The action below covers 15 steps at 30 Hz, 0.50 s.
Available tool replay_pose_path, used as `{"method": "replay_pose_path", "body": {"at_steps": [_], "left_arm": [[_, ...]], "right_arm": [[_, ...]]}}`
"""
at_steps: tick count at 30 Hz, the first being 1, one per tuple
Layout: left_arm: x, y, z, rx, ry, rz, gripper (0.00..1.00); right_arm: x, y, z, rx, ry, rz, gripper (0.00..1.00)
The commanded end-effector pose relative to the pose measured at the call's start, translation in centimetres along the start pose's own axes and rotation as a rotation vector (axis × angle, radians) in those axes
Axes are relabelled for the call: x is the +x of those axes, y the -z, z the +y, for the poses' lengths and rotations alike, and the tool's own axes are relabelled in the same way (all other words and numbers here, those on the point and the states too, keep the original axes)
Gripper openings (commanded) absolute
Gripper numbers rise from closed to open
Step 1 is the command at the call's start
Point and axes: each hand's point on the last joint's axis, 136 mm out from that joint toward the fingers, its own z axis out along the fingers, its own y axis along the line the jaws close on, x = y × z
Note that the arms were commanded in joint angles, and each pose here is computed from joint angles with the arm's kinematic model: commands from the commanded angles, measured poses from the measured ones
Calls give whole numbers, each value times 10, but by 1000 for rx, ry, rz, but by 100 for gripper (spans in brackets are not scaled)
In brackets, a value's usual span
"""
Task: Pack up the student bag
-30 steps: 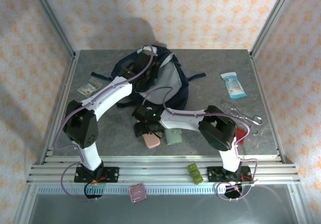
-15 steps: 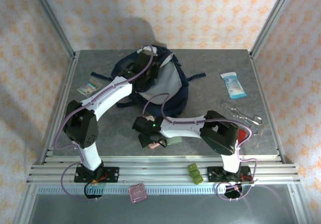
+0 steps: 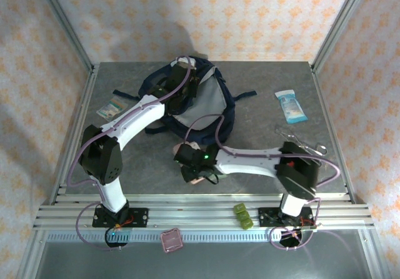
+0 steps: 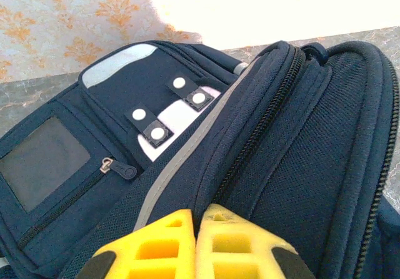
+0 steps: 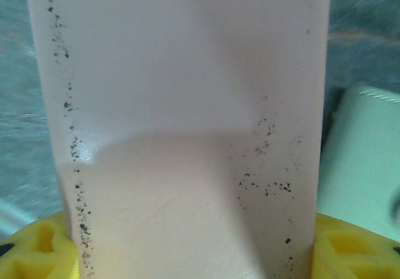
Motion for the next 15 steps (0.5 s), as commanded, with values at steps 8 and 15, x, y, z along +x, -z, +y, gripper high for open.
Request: {"method": "replay_pose_path", "body": {"at_steps": [8,15], "left_arm": [[-45,35,12,10,48,-90,0],[-60,59,11,46,50,-126,0]], "right_arm": [[-59,95,-75,12,-157,-325,41],[-112,81,-133,70,-232,-401,42]]}}
